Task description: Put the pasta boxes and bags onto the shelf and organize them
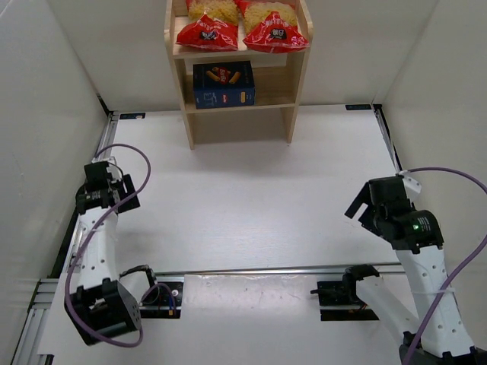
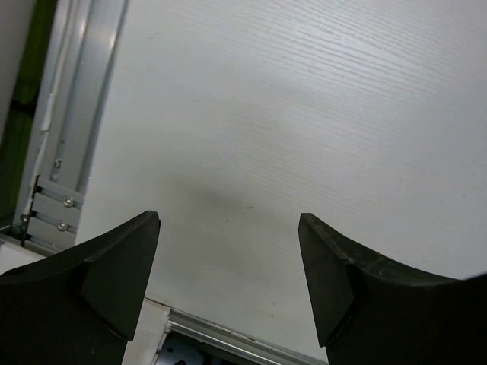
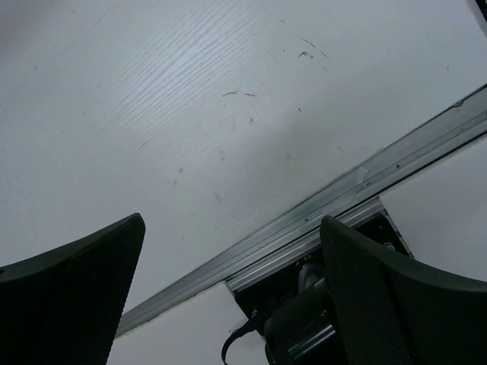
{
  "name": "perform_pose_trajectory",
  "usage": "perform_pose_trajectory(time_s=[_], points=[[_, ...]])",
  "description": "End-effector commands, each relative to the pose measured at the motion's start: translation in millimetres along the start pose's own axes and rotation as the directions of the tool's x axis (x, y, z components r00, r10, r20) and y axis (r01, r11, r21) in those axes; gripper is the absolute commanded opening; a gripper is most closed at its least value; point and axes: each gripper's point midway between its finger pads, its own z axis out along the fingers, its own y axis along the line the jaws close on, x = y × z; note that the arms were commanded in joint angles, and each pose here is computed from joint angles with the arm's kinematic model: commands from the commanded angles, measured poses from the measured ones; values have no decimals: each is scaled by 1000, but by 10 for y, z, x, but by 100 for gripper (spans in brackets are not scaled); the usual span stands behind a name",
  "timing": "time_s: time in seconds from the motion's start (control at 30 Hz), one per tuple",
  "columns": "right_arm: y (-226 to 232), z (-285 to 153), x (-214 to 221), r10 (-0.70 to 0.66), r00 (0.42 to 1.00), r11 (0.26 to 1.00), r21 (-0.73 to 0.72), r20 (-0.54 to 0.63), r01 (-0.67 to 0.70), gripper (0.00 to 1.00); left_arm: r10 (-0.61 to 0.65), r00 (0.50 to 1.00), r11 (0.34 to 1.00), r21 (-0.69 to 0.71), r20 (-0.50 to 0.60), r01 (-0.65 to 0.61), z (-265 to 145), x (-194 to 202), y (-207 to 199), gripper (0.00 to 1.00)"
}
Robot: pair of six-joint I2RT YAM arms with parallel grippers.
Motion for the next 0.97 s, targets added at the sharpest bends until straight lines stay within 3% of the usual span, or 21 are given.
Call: perform_pose_trajectory(time_s=[0.0, 0.93], points=[[-37, 4, -18, 12, 1000, 1000, 3, 27, -12, 100, -6, 997, 996, -84, 71, 12, -143, -55, 167, 85], [-19, 12, -117, 56, 995, 998, -6, 84, -56, 100, -12, 998, 994, -111, 65, 19, -132, 136, 225, 90]])
